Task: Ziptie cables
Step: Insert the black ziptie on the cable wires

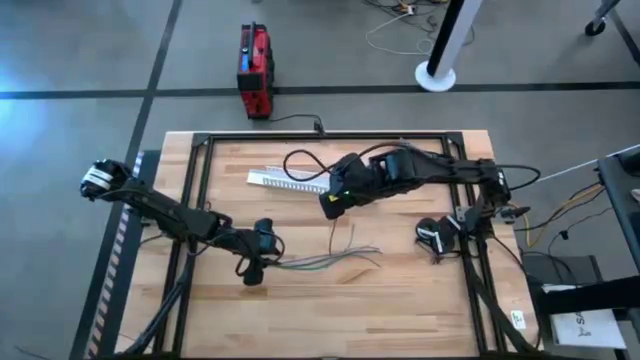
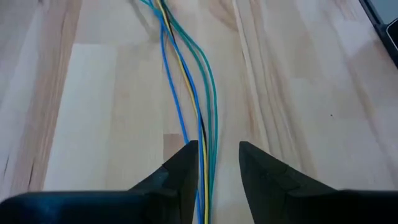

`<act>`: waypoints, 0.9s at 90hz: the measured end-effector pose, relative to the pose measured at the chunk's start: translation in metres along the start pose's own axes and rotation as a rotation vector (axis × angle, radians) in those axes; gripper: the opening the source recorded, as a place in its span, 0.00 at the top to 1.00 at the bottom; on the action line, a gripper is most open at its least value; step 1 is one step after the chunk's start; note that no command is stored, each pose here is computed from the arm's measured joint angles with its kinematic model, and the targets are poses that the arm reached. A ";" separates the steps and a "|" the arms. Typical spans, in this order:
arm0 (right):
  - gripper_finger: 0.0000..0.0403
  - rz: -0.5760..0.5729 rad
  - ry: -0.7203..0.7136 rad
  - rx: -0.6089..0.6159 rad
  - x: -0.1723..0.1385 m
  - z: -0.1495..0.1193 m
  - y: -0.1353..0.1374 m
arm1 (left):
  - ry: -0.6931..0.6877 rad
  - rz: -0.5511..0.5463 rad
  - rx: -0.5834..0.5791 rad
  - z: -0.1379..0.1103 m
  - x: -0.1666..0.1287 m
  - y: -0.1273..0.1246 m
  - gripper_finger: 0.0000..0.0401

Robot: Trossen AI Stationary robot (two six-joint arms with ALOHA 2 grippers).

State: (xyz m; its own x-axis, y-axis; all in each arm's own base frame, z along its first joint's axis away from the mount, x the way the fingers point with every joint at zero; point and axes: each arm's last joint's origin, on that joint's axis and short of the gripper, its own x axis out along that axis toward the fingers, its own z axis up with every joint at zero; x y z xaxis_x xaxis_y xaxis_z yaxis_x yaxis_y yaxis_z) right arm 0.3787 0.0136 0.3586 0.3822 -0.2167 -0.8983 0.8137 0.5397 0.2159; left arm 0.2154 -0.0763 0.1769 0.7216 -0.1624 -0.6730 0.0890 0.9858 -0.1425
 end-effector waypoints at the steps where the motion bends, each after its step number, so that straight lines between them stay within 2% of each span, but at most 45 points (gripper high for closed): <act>1: 0.98 -0.003 0.000 0.000 0.001 0.000 0.000 | 0.000 0.000 0.000 0.000 0.000 0.000 0.76; 35: 0.98 -0.070 -0.059 -0.001 0.021 -0.001 0.004 | 0.000 0.000 0.000 0.000 0.000 0.000 0.76; 81: 0.98 -0.148 0.013 -0.058 0.071 -0.023 0.024 | 0.003 -0.018 0.016 -0.003 0.000 -0.005 0.76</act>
State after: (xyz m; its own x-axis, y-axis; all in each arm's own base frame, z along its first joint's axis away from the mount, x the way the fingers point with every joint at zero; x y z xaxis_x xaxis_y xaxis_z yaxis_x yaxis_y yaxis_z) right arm 0.4157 0.0301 0.2911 0.2543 -0.2868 -0.9236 0.8338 0.5489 0.0591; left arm 0.2129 -0.0813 0.1756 0.7174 -0.1805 -0.6729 0.1130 0.9832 -0.1432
